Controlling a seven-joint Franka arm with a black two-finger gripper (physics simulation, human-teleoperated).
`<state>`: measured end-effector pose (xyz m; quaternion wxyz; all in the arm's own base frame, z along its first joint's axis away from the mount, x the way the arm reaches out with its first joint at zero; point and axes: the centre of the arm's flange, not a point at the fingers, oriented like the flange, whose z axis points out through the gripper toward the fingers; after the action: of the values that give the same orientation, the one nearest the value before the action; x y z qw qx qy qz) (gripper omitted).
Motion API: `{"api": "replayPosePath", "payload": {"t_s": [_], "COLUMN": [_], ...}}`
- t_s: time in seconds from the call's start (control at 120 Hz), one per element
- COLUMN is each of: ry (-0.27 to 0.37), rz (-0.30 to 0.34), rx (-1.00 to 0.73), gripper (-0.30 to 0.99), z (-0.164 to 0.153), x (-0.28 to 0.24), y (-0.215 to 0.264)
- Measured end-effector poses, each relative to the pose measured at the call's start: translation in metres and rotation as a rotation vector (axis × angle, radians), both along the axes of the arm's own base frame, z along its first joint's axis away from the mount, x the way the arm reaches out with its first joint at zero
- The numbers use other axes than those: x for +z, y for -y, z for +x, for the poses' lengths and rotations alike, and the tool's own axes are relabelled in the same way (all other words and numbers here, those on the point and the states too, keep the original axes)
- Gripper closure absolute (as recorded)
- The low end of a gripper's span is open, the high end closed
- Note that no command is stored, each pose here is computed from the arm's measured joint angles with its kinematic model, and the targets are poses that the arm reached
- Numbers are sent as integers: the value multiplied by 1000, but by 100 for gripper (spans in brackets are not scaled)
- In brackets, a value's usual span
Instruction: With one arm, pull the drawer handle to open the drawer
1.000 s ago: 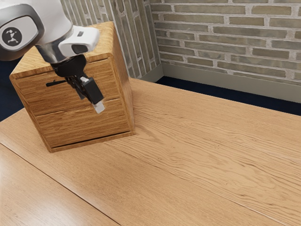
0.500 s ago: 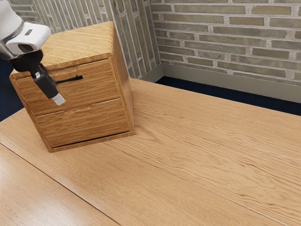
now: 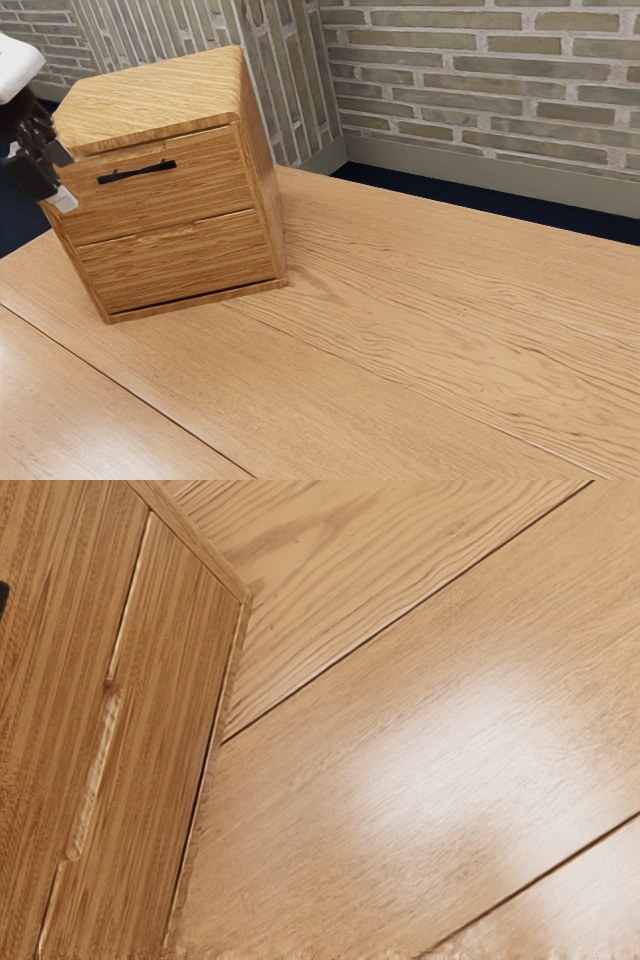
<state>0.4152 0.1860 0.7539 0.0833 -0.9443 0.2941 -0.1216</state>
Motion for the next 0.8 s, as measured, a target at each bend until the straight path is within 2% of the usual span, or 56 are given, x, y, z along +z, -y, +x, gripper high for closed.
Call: {"api": "replayPosePath", "payload": {"t_s": [0.2,0.358,0.508,0.692,0.8], "ry": [18,67,83,92,104], "rz": [62,79,86,177,201], "rx": [8,-12,0,-14,-10], "gripper": [0,0,0,0,0], "z": [-7,-1,7,13,16], "x": [5,10,2,-4,-7], "y": [-24,-23,-35,-22,-24]}}
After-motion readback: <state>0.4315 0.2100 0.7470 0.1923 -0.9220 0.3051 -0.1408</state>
